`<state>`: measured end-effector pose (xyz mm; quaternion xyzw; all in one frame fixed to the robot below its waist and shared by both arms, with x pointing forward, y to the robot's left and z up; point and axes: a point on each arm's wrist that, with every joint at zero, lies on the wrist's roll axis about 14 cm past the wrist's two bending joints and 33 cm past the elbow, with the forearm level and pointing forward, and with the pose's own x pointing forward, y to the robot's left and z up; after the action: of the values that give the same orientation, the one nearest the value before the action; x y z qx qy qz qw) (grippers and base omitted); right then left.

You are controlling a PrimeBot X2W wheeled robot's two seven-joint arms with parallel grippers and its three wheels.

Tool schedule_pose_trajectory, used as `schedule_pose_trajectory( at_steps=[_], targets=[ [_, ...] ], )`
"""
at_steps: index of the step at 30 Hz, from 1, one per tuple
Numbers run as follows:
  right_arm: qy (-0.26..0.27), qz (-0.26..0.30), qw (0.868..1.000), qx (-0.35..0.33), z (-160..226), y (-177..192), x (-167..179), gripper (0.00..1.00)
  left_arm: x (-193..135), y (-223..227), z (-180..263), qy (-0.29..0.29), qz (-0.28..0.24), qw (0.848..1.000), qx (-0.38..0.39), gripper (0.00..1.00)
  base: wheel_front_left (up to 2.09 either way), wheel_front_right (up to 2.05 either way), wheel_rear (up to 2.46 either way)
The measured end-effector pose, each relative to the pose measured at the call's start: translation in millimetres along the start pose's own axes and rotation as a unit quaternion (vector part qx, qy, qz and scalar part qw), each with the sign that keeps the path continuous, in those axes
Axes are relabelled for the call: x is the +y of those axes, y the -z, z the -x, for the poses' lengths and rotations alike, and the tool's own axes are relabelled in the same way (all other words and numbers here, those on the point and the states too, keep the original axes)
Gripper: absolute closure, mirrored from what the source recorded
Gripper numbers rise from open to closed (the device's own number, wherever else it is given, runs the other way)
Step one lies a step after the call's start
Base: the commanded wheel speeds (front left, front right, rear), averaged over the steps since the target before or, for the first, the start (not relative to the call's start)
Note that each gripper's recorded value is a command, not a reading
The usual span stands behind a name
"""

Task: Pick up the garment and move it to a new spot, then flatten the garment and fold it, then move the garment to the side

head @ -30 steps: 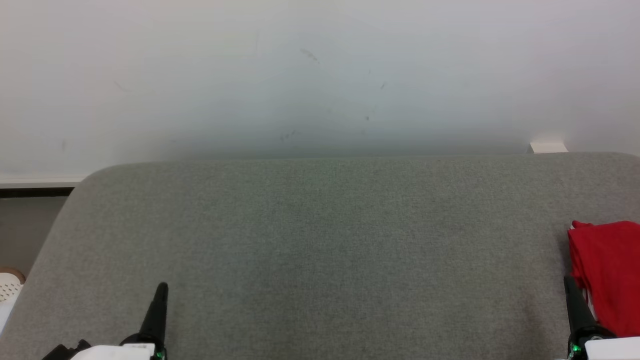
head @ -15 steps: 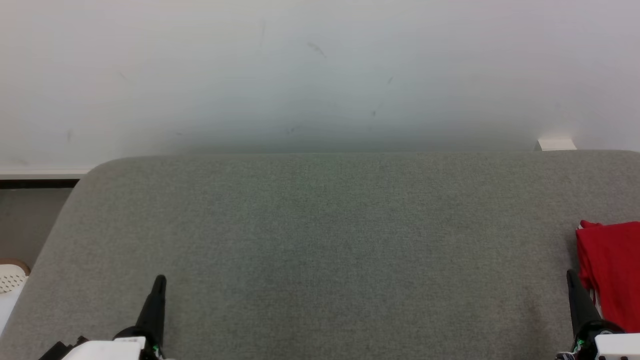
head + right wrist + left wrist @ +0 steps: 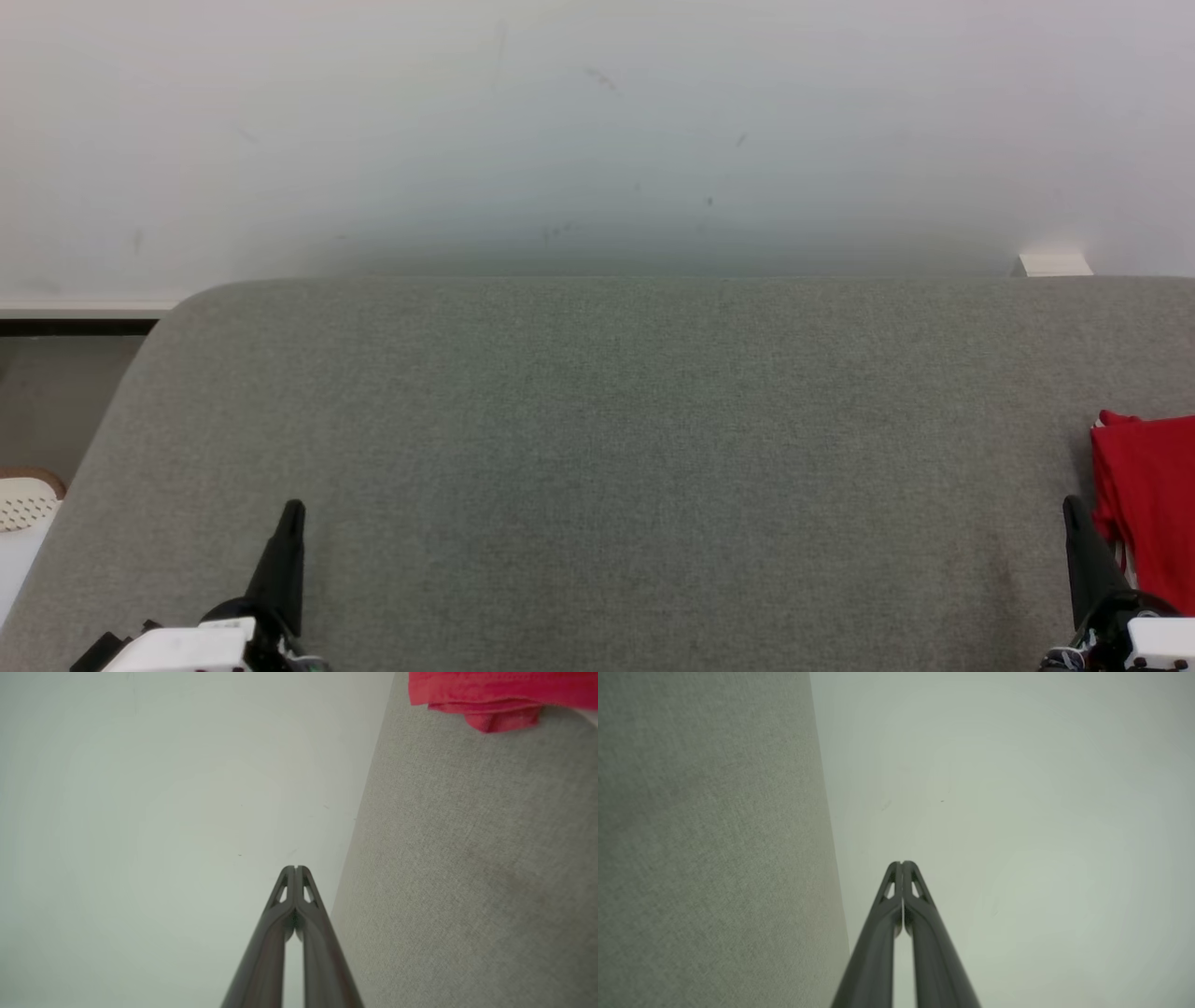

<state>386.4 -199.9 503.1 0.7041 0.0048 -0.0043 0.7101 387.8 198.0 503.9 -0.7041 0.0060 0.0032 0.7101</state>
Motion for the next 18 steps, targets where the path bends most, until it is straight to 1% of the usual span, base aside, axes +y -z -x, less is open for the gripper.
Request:
schedule_pose_trajectory(
  at_steps=[18],
  targets=[
    [-0.001, -0.006, 1.0, 0.0, -0.9, 0.1, 0.5, 1.0, -0.2, -1.1, -0.2, 0.001, 0.005, 1.0, -0.002, 1.0, 0.0, 0.0, 0.0]
  ],
)
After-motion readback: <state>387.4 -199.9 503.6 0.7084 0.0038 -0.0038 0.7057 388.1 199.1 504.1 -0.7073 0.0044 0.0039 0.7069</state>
